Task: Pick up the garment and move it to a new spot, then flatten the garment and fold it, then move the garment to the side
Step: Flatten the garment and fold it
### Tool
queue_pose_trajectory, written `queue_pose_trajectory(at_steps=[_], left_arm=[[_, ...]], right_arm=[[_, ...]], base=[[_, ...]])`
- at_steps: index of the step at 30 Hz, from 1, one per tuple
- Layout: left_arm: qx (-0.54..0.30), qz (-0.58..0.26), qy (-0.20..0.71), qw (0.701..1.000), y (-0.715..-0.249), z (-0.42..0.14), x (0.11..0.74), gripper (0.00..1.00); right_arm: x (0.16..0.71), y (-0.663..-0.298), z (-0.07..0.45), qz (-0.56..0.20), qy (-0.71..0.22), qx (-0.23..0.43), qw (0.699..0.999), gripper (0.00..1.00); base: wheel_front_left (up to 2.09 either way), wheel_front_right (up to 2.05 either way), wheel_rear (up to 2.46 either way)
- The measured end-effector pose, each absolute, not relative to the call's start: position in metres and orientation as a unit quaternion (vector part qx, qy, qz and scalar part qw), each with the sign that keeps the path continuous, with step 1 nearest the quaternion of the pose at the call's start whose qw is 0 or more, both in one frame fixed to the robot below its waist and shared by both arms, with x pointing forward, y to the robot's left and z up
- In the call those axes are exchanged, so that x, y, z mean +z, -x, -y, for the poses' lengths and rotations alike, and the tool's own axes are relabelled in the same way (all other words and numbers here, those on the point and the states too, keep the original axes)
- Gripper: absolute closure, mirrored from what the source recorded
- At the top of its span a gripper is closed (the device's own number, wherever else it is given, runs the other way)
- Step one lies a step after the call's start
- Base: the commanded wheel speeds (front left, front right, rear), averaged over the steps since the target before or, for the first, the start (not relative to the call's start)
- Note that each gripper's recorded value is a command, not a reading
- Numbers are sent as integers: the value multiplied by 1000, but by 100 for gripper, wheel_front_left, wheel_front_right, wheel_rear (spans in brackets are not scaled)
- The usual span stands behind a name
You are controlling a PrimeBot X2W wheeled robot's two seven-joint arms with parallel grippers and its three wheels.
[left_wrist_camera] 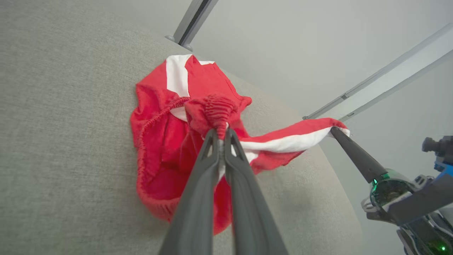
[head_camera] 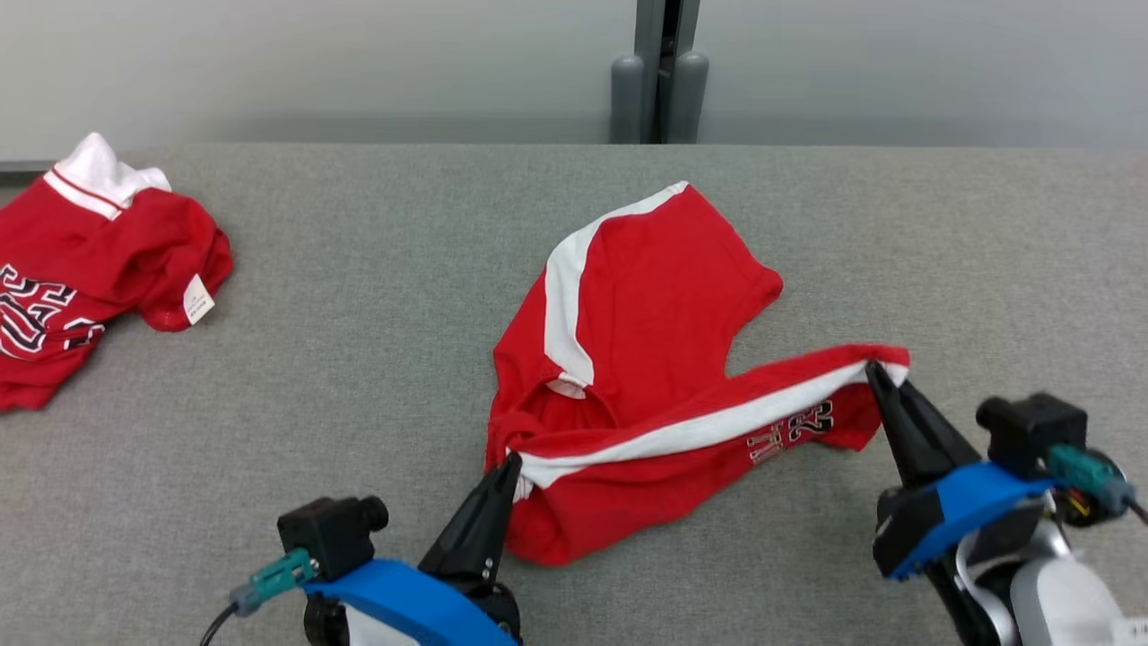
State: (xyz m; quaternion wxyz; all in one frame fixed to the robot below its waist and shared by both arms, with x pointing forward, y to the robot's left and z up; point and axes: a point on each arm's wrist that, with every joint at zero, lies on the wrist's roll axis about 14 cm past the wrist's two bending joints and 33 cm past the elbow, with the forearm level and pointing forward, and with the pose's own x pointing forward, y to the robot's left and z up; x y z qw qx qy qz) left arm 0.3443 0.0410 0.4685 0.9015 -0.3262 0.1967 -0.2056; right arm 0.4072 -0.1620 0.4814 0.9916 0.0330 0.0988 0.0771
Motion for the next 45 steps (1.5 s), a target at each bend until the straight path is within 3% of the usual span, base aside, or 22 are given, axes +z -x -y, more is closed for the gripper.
queue_pose_trajectory(at_steps=[14,26,27,28,29,30,31,32,37,45], left_arm=[[-129,-220,396,882,-433,-60,448,100],[-51,-247,411,876,-461,-94,408,100],[-50,-247,411,876,-462,-95,406,100],[-47,-247,410,877,-463,-96,405,100],[-47,-249,411,876,-464,-96,405,98],[-49,-247,409,877,-464,-94,405,75],[-56,-242,405,880,-466,-92,408,24],[-61,-238,396,885,-468,-90,410,0],[-97,-216,336,912,-468,-84,422,0],[-96,-154,264,947,-455,-119,448,0]], right_arm=[[480,-560,119,-141,74,166,973,100],[418,-615,73,-208,75,201,954,99],[416,-617,72,-209,74,201,954,84],[415,-619,71,-208,76,201,954,63],[414,-620,70,-209,75,200,954,32],[414,-620,70,-207,75,200,955,0],[415,-621,70,-203,74,198,956,0],[416,-622,71,-199,73,196,957,0],[419,-620,76,-194,72,188,960,0],[438,-609,86,-185,76,178,964,0]], base=[[0,0,0],[0,0,0],[0,0,0],[0,0,0],[0,0,0],[0,0,0],[0,0,0],[0,0,0],[0,0,0],[0,0,0]])
